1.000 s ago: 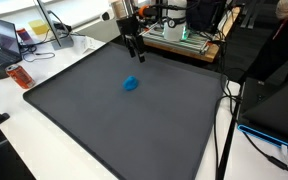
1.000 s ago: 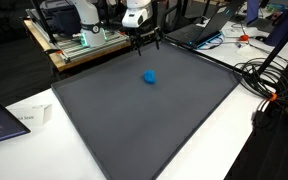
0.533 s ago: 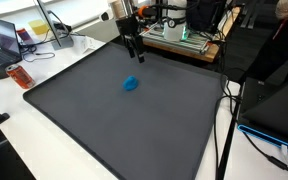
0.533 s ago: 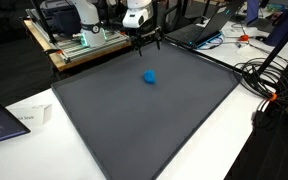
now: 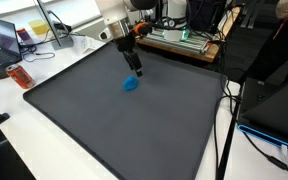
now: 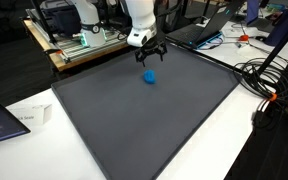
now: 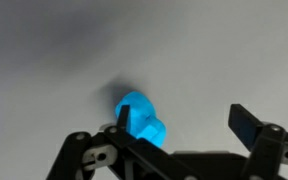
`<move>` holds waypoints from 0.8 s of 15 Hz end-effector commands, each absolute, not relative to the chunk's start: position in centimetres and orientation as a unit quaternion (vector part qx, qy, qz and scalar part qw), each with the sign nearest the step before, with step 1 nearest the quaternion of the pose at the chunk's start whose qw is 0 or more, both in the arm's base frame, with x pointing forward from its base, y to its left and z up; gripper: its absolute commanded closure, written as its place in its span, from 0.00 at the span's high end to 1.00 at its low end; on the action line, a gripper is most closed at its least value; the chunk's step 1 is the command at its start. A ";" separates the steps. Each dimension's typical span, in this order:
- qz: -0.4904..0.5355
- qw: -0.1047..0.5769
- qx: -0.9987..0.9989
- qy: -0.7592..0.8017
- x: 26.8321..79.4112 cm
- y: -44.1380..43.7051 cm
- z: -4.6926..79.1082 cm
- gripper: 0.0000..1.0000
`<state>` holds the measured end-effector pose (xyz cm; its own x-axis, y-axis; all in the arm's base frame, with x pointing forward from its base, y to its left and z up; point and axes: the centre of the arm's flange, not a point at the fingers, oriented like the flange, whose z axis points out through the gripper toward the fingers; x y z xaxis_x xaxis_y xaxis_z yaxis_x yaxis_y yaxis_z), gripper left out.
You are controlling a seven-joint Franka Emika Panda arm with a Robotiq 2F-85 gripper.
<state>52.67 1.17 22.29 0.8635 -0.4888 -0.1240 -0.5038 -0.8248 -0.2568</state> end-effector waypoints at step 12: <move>-0.003 0.212 -0.944 0.254 52.7 -3.8 16.4 1.00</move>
<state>52.83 -2.63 17.37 0.8592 -0.4984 -0.1157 -0.5069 -0.7984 -0.3249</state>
